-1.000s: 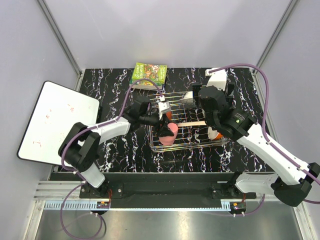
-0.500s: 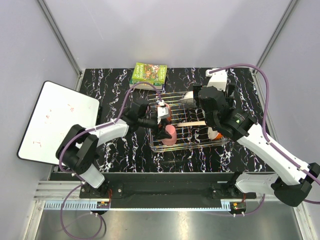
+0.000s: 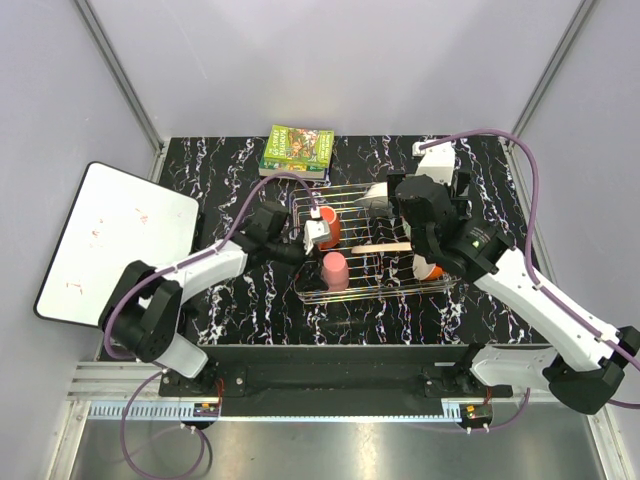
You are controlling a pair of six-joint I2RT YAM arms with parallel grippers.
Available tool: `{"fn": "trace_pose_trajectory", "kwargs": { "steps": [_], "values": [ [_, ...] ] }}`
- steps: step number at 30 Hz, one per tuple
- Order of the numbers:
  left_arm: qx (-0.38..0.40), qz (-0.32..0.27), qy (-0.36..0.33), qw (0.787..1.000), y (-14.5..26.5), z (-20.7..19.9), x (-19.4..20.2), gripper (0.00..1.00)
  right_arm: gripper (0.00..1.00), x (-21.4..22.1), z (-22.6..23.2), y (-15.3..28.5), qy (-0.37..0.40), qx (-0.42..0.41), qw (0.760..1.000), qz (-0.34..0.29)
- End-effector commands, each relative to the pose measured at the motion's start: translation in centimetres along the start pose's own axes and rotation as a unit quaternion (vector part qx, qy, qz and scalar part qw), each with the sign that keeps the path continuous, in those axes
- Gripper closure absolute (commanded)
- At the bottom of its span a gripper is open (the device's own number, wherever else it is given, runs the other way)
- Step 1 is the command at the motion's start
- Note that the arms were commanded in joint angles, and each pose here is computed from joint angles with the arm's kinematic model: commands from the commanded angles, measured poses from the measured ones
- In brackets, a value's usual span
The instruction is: Load the mixed dishes into the dish rack
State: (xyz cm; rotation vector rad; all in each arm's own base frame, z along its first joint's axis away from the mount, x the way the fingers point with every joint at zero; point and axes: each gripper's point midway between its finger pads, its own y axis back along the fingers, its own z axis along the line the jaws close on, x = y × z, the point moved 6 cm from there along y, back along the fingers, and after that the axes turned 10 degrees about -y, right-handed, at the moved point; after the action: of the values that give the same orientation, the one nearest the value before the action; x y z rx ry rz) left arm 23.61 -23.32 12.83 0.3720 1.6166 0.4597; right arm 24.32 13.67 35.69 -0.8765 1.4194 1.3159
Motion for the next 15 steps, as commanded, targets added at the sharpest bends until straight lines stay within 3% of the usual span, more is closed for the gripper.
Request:
{"fn": "trace_pose_trajectory", "kwargs": {
  "steps": [1,10,15],
  "values": [
    [-0.022,-0.016,-0.017,0.999,1.3,0.5,-2.5,0.01,0.0,-0.3,-0.8,0.5,-0.019,0.011,1.0,-0.013],
    [-0.092,-0.016,-0.017,0.995,5.9,1.1,-9.4,0.01,0.0,2.0,-0.1,0.7,-0.013,-0.041,0.999,0.031],
    [-0.175,0.054,-0.021,0.983,9.7,1.7,-11.0,0.01,0.0,2.9,0.6,1.3,-0.016,-0.083,0.994,0.066]
  ]
}}
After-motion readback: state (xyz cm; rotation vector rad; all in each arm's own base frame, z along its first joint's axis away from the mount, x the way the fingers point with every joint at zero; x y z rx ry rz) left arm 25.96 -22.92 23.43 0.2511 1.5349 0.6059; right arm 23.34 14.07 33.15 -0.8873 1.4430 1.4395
